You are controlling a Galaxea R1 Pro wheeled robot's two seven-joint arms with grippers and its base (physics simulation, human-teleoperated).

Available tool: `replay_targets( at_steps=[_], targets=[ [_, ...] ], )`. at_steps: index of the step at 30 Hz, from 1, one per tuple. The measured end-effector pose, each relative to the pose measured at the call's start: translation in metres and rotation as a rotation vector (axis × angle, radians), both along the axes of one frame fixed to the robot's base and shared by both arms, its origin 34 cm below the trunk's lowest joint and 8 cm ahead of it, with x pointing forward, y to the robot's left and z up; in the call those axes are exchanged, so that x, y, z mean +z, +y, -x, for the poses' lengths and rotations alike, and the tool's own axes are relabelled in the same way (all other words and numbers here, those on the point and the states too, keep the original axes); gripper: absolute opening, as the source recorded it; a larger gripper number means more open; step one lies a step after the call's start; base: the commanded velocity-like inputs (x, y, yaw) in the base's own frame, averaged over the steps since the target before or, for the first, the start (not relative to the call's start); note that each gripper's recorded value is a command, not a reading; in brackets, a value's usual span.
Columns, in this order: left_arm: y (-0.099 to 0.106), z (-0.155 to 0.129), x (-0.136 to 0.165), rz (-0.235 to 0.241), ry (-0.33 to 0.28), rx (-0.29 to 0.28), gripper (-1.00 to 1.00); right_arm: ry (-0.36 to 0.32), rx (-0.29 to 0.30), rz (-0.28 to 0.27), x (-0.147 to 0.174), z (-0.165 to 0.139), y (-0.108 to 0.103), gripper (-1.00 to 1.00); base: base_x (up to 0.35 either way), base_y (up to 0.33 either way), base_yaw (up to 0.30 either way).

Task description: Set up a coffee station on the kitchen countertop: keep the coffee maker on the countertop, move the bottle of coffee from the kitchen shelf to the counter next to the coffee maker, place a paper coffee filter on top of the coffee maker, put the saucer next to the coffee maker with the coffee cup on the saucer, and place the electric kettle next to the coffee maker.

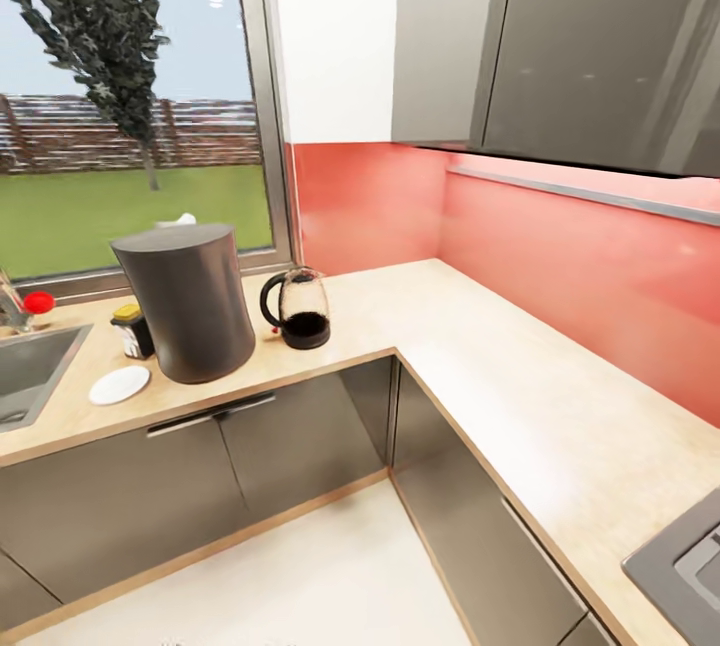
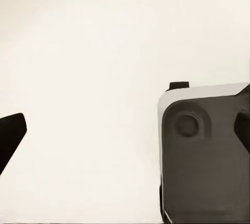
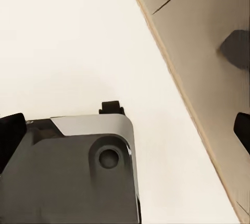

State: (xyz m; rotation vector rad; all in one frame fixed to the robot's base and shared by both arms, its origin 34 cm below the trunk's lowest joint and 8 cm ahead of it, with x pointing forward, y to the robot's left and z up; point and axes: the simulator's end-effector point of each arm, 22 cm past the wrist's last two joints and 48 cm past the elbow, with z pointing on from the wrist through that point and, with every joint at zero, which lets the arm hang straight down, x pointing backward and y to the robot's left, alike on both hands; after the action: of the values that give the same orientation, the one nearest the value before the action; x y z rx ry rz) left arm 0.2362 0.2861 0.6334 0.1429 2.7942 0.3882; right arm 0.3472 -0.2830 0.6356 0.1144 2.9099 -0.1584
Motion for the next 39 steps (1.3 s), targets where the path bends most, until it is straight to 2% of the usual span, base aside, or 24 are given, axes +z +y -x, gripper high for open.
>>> replay_targets(
  at_steps=[2,5,8,11,12,14,17,19,23,28,39],
  targets=[
    [0.006,0.01,-0.002,-0.009,0.024,0.002,1.0,0.001,0.003,-0.018,-0.001,0.0,0.004,1.0,0.0,0.0,0.236],
    [0.009,0.022,-0.004,-0.011,0.066,0.001,1.0,0.002,0.017,-0.078,-0.002,0.001,0.017,1.0,0.0,0.0,0.236],
    [0.003,0.038,-0.01,0.024,0.138,-0.01,1.0,0.002,0.028,-0.123,-0.003,0.001,0.025,1.0,0.0,0.0,0.236],
    [-0.003,0.052,-0.015,0.064,0.204,-0.021,1.0,0.004,0.031,-0.139,-0.003,0.002,0.028,1.0,0.0,0.0,0.236],
    [0.001,0.06,-0.016,0.082,0.243,-0.022,1.0,0.004,0.032,-0.144,-0.004,0.003,0.029,1.0,0.0,0.0,0.235],
    [0.012,0.066,-0.017,0.09,0.273,-0.01,1.0,0.006,0.033,-0.147,-0.004,0.003,0.029,1.0,0.0,0.0,0.231],
    [0.03,0.07,-0.017,0.081,0.287,0.018,1.0,0.009,0.033,-0.147,-0.005,0.004,0.029,1.0,0.0,0.0,0.228],
    [0.047,0.073,-0.015,0.07,0.292,0.061,1.0,0.01,0.033,-0.149,-0.005,0.005,0.03,1.0,0.0,0.0,0.233],
    [0.061,0.082,-0.014,0.06,0.32,0.111,1.0,0.014,0.033,-0.15,-0.006,0.007,0.03,1.0,0.0,0.0,0.241],
    [0.065,0.096,-0.013,0.056,0.374,0.136,1.0,0.019,0.033,-0.151,-0.007,0.009,0.03,1.0,0.0,0.0,0.256],
    [0.065,0.103,-0.013,0.057,0.385,0.137,1.0,0.025,0.032,-0.148,-0.008,0.011,0.029,1.0,0.0,0.0,0.266]
  ],
)
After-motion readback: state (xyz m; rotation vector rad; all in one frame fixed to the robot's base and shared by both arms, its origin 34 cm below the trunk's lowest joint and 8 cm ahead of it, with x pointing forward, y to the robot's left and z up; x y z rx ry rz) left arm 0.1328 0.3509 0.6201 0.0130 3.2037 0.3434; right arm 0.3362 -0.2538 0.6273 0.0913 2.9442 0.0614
